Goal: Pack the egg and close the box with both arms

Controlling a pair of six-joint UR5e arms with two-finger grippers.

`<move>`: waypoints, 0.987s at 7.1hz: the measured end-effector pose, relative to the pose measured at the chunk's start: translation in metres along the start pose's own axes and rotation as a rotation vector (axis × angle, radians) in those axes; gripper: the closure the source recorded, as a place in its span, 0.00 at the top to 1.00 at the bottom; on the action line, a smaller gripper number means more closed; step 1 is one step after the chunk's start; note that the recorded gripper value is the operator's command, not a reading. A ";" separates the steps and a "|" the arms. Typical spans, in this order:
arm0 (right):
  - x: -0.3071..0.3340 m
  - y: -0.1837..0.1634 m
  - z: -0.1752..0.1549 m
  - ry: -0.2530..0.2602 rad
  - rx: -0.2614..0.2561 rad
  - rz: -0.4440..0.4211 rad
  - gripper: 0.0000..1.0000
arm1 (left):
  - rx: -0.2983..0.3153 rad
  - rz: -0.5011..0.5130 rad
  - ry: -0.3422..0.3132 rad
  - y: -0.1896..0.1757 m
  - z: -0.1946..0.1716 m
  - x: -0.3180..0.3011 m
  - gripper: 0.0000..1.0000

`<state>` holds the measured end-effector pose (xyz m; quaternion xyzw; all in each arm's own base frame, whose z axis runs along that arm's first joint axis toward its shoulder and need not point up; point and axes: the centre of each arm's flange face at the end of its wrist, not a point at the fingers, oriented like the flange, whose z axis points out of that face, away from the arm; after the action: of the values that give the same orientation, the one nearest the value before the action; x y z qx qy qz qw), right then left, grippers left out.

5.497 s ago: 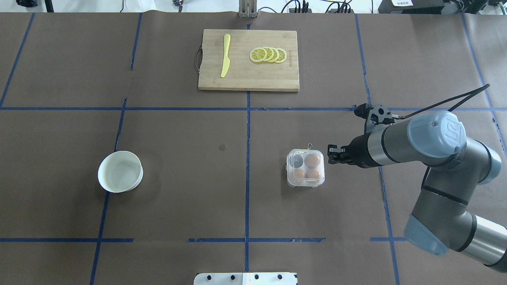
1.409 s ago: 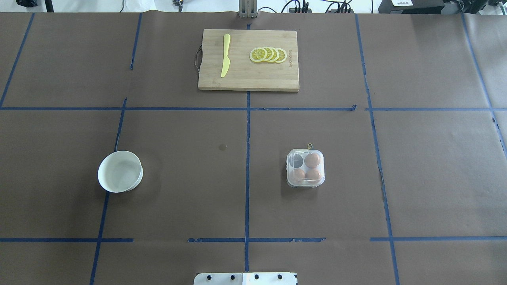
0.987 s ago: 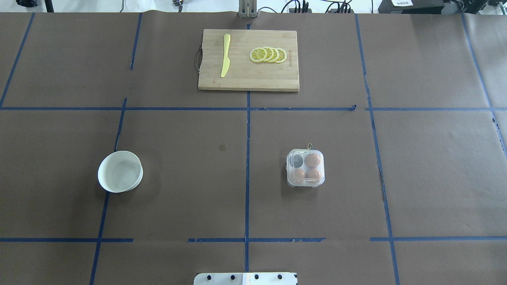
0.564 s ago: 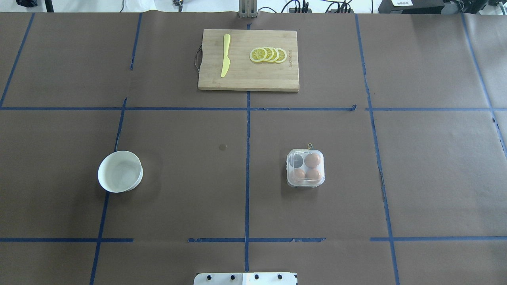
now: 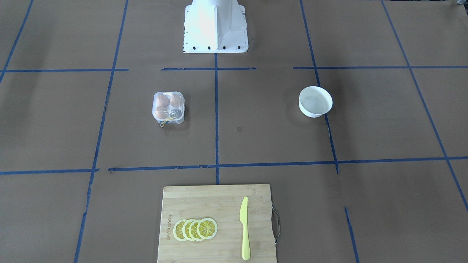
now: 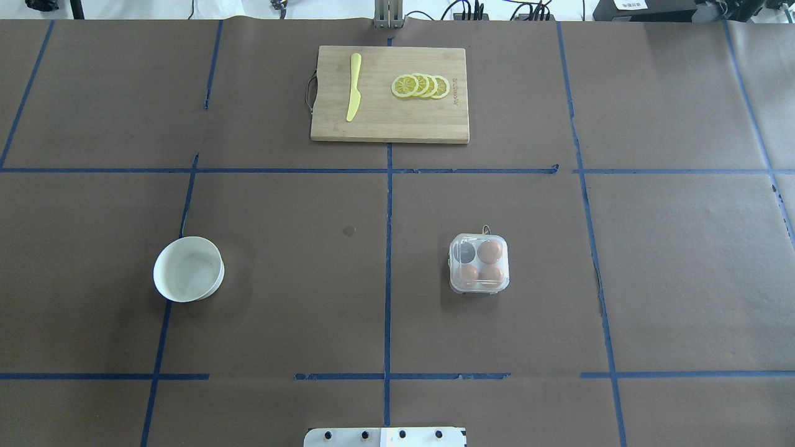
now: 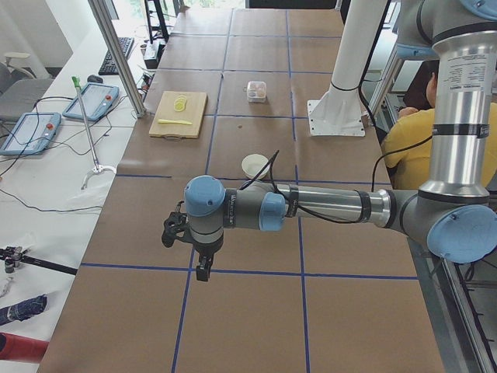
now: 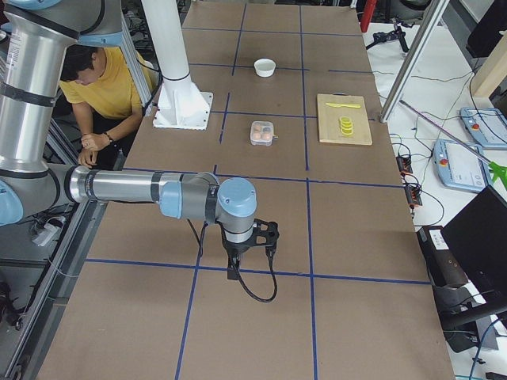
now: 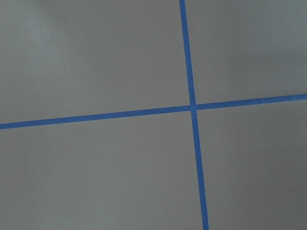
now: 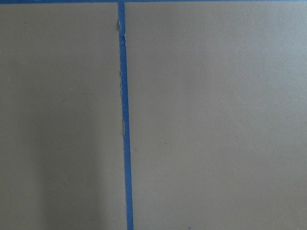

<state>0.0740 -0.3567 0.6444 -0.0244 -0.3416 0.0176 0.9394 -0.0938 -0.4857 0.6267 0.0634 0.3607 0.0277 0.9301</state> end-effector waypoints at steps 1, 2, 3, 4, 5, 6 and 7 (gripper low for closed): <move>0.000 0.000 0.000 -0.001 0.001 0.000 1.00 | 0.000 0.000 0.000 0.000 0.000 0.000 1.00; -0.001 -0.001 0.000 -0.002 0.001 0.000 1.00 | 0.000 0.000 0.000 0.000 0.000 0.000 1.00; -0.001 -0.001 0.000 -0.002 0.001 -0.005 1.00 | 0.000 0.000 0.000 0.000 0.000 0.000 1.00; -0.002 -0.002 0.000 -0.003 0.002 -0.012 1.00 | 0.000 0.000 0.000 0.000 0.000 0.000 1.00; -0.003 -0.003 0.000 -0.003 0.002 -0.018 1.00 | 0.001 0.001 -0.001 0.000 0.000 0.000 1.00; -0.005 -0.004 0.000 -0.003 0.001 -0.023 1.00 | 0.002 0.002 -0.001 -0.001 -0.001 0.001 1.00; -0.008 -0.005 0.001 -0.004 -0.003 -0.030 1.00 | 0.003 0.003 -0.003 -0.001 -0.001 0.001 1.00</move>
<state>0.0671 -0.3625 0.6407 -0.0206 -0.3439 0.0031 0.9388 -0.0940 -0.4865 0.6255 0.0653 0.3591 0.0286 0.9306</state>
